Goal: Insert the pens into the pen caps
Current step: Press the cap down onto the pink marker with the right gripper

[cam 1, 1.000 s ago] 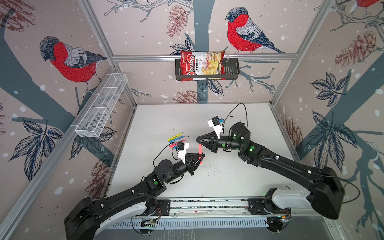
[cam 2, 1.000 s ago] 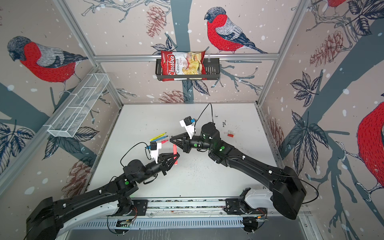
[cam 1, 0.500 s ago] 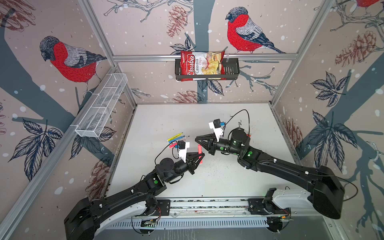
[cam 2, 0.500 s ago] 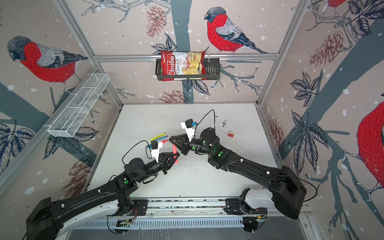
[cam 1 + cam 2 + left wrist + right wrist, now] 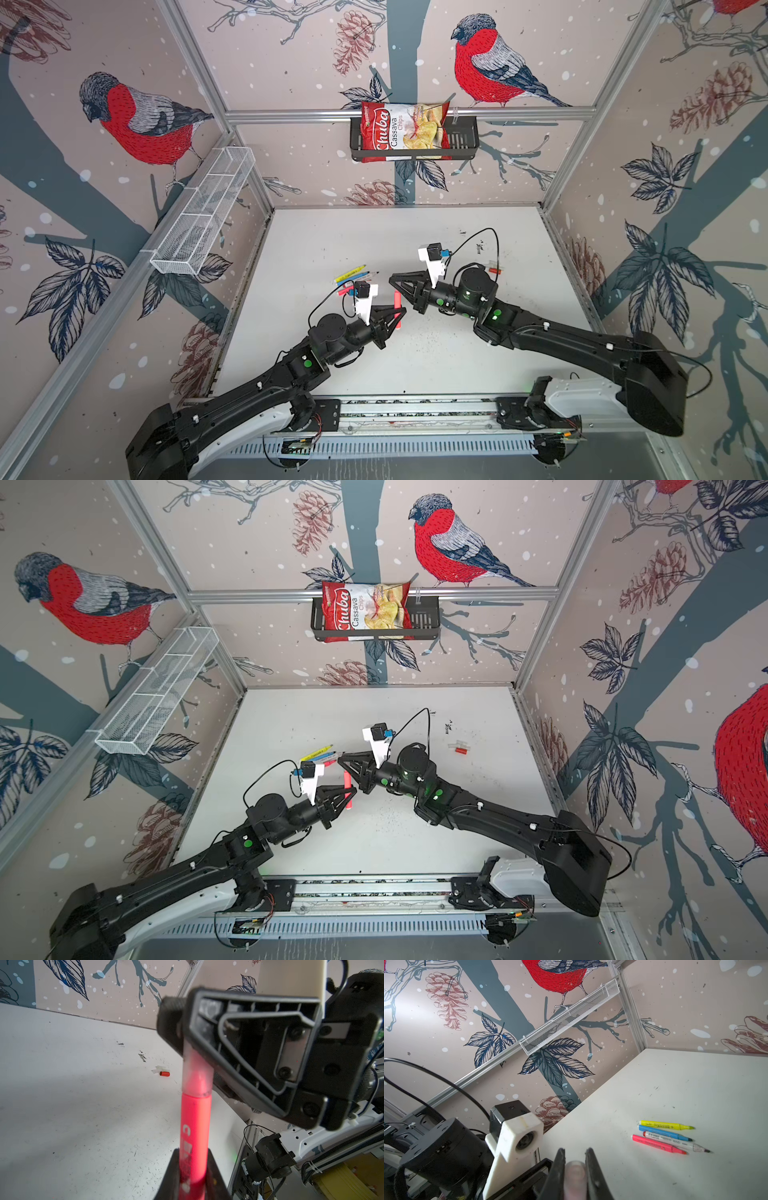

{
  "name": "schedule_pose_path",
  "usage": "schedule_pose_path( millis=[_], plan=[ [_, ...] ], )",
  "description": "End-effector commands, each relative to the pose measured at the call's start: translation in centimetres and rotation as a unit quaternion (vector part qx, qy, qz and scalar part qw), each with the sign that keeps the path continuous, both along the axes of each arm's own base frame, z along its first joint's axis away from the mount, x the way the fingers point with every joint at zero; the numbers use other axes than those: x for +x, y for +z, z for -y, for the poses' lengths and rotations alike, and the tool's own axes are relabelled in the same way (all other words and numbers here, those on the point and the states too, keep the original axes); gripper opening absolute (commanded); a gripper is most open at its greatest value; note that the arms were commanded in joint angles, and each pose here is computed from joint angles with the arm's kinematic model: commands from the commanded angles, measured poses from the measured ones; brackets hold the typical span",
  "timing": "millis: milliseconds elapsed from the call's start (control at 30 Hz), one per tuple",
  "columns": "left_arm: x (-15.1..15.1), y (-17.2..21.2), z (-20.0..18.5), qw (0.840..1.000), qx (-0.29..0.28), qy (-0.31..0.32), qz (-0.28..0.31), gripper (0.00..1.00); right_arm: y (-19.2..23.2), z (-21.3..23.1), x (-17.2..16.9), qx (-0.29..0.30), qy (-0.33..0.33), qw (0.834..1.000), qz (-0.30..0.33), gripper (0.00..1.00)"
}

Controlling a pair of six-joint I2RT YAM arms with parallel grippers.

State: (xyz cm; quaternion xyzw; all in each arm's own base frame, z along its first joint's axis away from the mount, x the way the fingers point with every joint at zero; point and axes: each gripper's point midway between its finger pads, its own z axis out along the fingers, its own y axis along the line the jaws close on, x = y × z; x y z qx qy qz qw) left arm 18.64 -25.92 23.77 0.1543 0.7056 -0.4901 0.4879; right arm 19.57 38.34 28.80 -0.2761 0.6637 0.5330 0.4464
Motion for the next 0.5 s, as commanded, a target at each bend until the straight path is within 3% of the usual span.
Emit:
schedule_pose_path(
  millis=[0, 467],
  plan=[
    [1.5, 10.0, -2.8, 0.98, -0.151, 0.072, 0.108, 0.0, -7.5, 0.1, -3.2, -0.126, 0.065, 0.987, -0.075, 0.0],
    [2.2, 10.7, -3.5, 0.977, -0.15, 0.095, 0.114, 0.0, -8.7, -0.4, -3.2, -0.154, 0.039, 0.984, -0.087, 0.0]
  ],
)
